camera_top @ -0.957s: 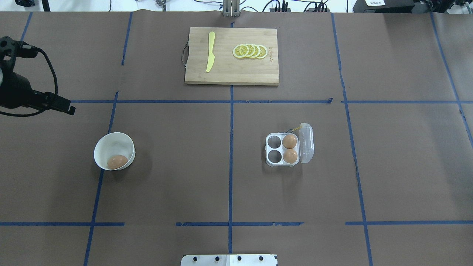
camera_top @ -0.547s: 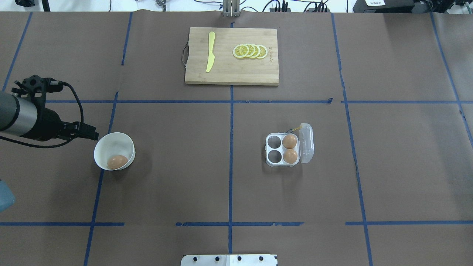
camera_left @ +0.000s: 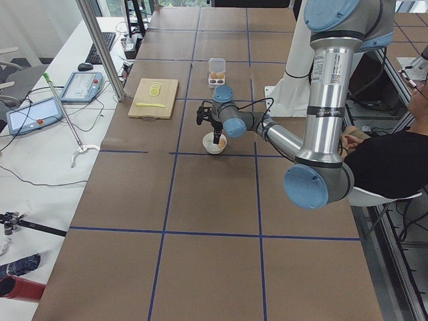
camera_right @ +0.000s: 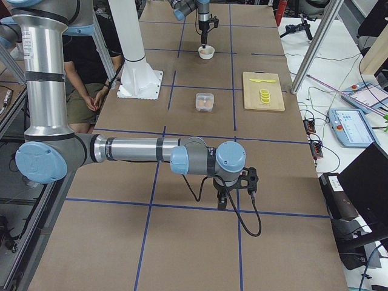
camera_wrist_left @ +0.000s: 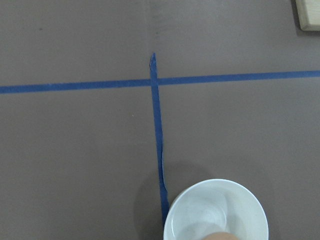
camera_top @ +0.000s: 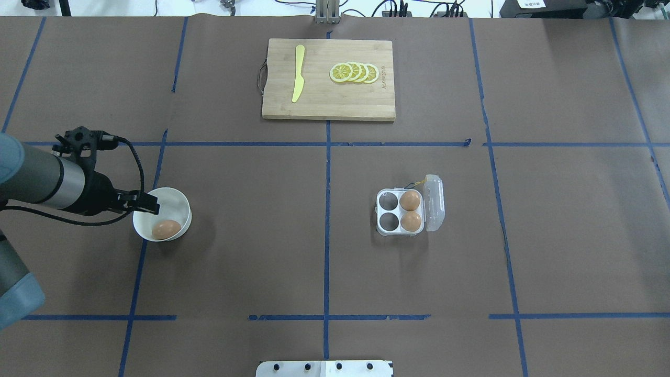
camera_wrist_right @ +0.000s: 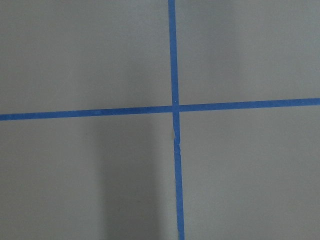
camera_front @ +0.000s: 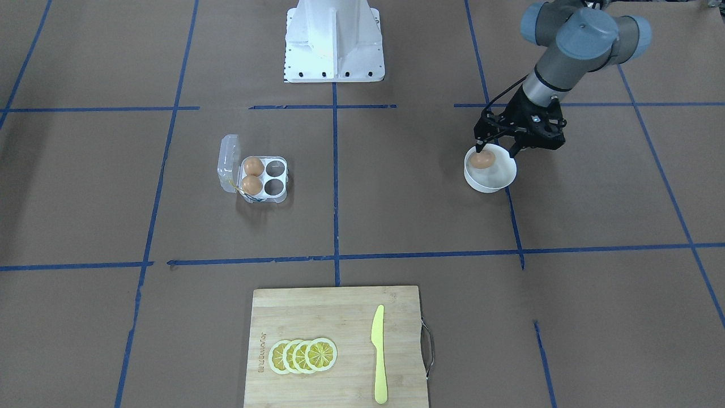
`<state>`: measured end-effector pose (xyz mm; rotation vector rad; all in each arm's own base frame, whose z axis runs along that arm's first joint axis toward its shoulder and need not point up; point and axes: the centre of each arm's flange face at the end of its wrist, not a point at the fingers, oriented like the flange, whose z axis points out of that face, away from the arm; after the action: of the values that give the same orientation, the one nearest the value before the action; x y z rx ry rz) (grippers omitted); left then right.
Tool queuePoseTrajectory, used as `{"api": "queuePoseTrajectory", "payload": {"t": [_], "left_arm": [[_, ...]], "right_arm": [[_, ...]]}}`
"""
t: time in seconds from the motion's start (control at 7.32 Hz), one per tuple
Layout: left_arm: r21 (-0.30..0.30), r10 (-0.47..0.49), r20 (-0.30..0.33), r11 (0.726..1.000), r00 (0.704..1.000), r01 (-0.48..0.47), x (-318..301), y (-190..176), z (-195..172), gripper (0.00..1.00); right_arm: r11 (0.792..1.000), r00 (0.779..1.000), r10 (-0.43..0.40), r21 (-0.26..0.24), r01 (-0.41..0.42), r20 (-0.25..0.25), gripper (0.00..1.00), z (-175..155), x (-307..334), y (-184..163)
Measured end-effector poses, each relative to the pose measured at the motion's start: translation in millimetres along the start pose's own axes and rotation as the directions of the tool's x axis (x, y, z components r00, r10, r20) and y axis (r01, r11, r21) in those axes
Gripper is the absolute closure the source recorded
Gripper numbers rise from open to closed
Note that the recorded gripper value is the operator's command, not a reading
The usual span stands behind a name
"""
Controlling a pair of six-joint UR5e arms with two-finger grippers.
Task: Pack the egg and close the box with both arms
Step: 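Move the left gripper down into the white bowl over the egg, then close the left gripper around the brown egg in the bowl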
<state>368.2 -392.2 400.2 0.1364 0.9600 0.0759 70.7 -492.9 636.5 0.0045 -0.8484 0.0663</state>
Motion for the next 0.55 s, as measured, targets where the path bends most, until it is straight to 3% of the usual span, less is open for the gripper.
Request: {"api": "queuePoseTrajectory", "payload": {"t": [0.55], "left_arm": [[0.017,0.178,0.033,0.984,0.984,-0.178,-2,-4,10,0.17]], "right_arm": [[1.0,1.0,0.003,-0.002,-0.003,0.006,0.0,1,0,0]]}}
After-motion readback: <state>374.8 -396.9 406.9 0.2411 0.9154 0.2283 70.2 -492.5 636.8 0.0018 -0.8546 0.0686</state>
